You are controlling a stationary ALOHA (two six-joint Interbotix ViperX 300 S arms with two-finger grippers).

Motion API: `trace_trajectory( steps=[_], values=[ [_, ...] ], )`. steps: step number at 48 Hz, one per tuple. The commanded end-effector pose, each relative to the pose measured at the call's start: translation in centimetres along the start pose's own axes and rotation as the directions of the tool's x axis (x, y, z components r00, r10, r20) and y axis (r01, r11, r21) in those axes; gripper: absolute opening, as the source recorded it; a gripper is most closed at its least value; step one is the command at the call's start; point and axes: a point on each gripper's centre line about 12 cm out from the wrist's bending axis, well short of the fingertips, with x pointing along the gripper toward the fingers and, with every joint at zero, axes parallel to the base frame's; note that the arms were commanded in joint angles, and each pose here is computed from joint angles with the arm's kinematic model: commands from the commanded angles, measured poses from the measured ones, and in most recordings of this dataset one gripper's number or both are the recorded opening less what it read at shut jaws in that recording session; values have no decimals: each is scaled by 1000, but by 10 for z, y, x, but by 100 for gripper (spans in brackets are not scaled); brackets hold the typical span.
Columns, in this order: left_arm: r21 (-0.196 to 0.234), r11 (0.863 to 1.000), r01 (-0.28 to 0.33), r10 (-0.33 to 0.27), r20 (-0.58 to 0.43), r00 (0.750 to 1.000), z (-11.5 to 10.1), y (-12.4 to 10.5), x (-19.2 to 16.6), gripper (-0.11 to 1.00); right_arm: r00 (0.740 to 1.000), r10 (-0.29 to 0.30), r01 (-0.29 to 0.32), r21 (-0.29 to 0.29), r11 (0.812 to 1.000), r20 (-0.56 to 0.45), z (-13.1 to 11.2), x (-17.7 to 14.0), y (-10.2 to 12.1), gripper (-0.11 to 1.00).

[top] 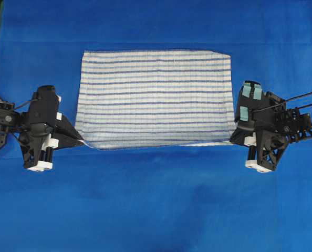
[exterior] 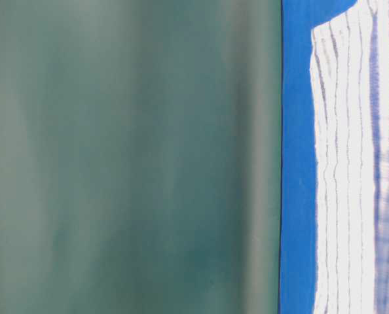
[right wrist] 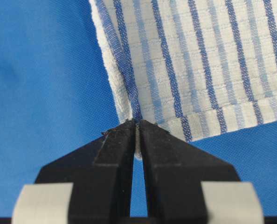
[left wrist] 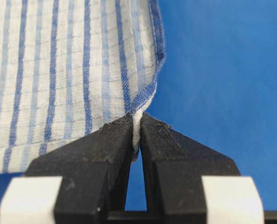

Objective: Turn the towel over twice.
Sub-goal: 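Swing the held edge toward the near side and lay the towel down, then open both grippers and withdraw them outward from the towel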

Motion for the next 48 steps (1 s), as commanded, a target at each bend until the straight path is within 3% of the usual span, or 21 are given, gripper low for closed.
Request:
trace_trajectory(
  steps=[1,11,16,21,24,29,32,41,48],
  values=[
    [-1,1000,4,-4,6,1000,6,-2,3,3,1000,17,-17,-1,1000,26,10,-2,6,6],
    [-1,1000,0,0,-16,1000,6,-2,6,9,1000,23,-23,-4,1000,8,12,6,14,6],
    [-3,1000,-1,1,-17,1000,6,-2,5,25,999,32,-32,-9,999,6,14,8,19,6],
    [-2,1000,0,0,-22,1000,5,-2,6,49,999,43,-43,-12,999,7,15,9,25,9],
    [0,1000,2,-2,-22,1000,6,-3,5,63,999,50,-50,-14,999,13,17,9,27,25],
    [14,1000,5,-4,-13,1000,10,-4,2,75,998,50,-50,-25,998,21,22,7,29,56],
    [19,1000,5,-5,4,1000,15,-4,-1,76,999,46,-44,-48,998,28,25,4,29,66],
    [14,1000,-9,7,106,994,38,1,-16,76,997,2,7,-103,995,82,40,-15,17,60],
    [-1,999,-54,53,176,983,49,14,-30,76,984,-54,75,-116,990,170,54,-36,-7,60]
  ],
)
